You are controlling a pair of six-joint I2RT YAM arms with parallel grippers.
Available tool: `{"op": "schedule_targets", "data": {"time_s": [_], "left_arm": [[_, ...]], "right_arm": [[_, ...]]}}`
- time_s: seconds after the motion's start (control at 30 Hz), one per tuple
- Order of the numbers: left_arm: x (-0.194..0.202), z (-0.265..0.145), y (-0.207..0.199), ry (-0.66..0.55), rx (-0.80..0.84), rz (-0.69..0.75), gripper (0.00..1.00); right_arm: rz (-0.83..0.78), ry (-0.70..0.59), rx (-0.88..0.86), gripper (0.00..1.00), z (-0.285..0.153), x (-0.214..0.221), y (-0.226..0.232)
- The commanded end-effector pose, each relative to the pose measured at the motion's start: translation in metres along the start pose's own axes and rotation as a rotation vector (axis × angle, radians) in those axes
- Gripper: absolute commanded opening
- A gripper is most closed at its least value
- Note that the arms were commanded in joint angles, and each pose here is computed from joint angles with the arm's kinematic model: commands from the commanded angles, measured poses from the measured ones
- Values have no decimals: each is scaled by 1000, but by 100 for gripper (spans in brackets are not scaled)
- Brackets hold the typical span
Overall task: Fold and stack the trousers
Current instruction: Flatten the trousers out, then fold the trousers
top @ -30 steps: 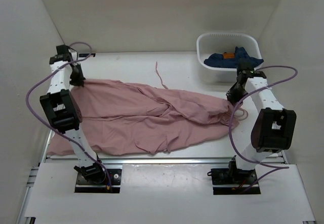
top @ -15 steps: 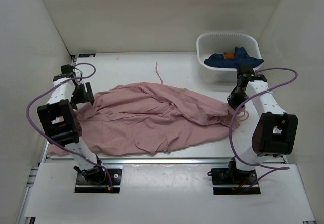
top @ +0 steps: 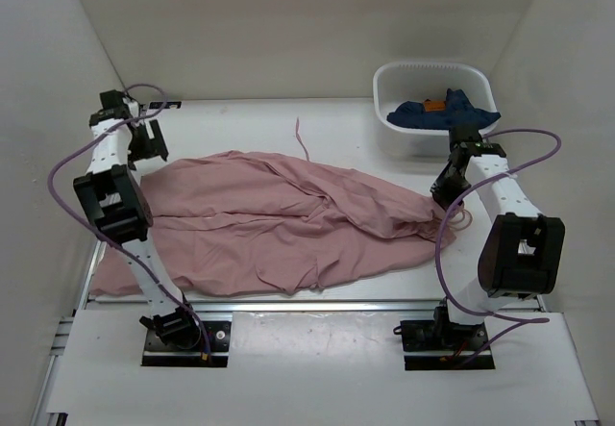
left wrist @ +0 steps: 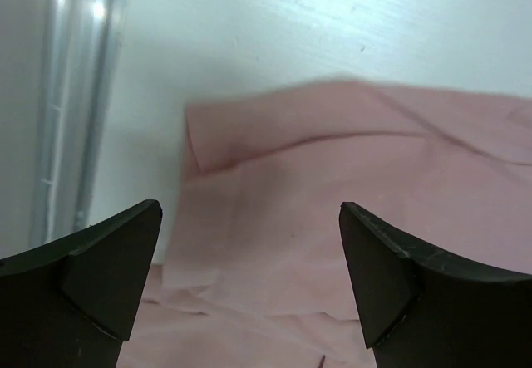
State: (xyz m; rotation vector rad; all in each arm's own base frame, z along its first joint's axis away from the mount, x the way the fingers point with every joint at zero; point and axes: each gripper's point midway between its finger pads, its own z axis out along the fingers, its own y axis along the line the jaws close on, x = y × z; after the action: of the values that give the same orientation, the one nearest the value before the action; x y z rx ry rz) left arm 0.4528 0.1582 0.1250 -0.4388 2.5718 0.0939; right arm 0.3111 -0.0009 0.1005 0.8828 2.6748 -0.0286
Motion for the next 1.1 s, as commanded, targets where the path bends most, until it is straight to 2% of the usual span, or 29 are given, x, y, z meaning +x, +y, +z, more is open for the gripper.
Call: {"op": "schedule_targets", "data": {"time_s": [0.0, 0.17, 0.2, 0.27, 0.4, 0.53, 0.67, 0.7, 0.77, 0.93, 1.03, 1.07], "left_arm": [[38, 34, 0, 154, -9, 2, 100], [33, 84, 13, 182, -77, 8, 100], [19, 84, 11, 147, -64, 6, 100], [15, 93, 9, 144, -54, 5, 100], [-7, 77, -11, 80, 11, 20, 100], [-39, 49, -24, -37, 80, 23, 100], [-60, 43, -43, -117, 155, 41, 100], [-43, 77, -42, -53, 120, 46, 100], [-16, 103, -45, 31, 113, 49, 100], [55, 139, -53, 219, 91, 74, 100], [71, 140, -60, 260, 113, 79, 73], [71, 140, -60, 261, 113, 79, 61]], "right_arm": [[-10, -27, -28, 0, -5, -9, 4], [-20, -13, -31, 0, -2, -9, 7], [-20, -20, -36, 0, -4, -12, 9], [-21, -13, -31, 0, -1, -11, 8], [-31, -4, -25, 0, -1, -9, 6], [-44, -3, 9, 0, -1, -8, -1], [-52, -4, -5, 0, -2, -13, 5], [-53, 2, -1, 0, -2, -14, 5], [-50, -17, -13, 0, -6, -21, 9], [-49, -30, -9, 0, -12, -26, 10], [-47, -46, -8, 0, -17, -31, 11], [-48, -38, -3, 0, -17, -30, 10]]}}
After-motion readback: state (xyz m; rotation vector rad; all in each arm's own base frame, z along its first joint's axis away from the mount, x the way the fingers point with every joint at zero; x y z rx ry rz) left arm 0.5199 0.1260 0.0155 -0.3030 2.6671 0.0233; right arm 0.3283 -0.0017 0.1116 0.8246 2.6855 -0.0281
